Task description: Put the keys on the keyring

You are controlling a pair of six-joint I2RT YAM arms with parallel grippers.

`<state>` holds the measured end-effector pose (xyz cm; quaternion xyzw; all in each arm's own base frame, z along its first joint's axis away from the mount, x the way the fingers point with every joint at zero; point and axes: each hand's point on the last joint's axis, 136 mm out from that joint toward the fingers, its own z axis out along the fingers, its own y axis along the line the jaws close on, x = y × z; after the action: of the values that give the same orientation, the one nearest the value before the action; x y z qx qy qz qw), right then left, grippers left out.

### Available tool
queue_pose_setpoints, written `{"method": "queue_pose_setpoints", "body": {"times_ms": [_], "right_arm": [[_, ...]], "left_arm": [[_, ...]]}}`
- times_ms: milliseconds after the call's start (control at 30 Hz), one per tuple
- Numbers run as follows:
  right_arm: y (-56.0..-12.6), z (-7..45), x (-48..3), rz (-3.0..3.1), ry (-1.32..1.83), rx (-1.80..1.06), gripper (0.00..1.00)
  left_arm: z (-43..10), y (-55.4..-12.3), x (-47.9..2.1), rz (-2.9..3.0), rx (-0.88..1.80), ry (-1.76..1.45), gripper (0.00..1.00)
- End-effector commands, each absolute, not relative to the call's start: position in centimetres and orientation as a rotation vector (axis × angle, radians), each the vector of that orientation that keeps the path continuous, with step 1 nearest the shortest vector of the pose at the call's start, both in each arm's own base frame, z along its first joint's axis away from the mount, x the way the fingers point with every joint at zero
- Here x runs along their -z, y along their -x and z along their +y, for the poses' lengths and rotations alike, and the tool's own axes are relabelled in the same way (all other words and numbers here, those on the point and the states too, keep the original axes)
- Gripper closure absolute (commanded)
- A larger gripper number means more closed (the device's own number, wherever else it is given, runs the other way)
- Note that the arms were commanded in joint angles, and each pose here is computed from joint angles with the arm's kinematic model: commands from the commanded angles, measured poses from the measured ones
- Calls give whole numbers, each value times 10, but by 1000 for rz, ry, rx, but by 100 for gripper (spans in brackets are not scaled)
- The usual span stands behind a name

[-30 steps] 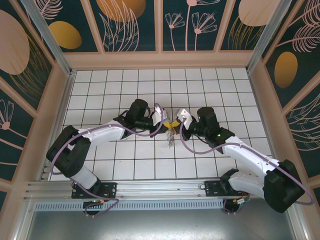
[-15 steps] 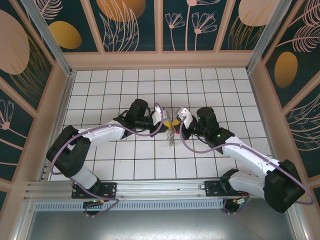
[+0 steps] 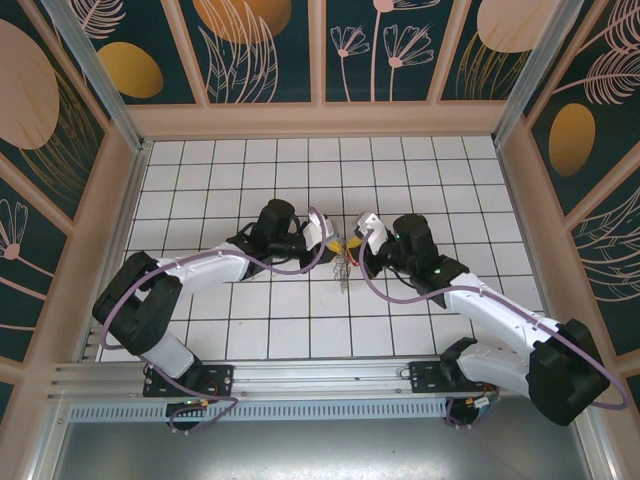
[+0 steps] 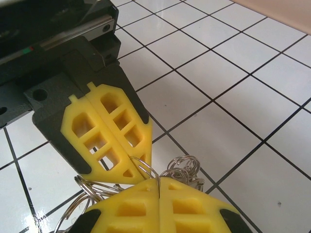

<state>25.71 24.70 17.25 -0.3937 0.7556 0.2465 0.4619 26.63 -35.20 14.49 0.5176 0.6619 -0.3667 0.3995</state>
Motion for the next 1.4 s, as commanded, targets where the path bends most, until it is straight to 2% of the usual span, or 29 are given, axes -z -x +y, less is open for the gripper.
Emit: {"method": "queue_pose_setpoints", "body": {"times_ms": [0, 333, 733, 1100, 1367], "right_arm": [[-269, 242, -191, 1825, 889, -557, 100], [-262, 251, -226, 1677, 910, -620, 100], [-252, 260, -233, 1618, 987, -638, 100], [-248, 262, -228, 1623, 1033, -633, 100], [-246, 263, -230, 1613, 1045, -642, 100]], "left_arm": [[-352, -259, -152, 1640, 946, -1301, 100], [-349, -261, -143, 1670, 938, -1266, 100], [-353, -265, -155, 1637, 942, -1256, 90], [-353, -269, -174, 1595, 913, -1238, 74], [-352, -271, -179, 1582, 887, -1241, 71]]}}
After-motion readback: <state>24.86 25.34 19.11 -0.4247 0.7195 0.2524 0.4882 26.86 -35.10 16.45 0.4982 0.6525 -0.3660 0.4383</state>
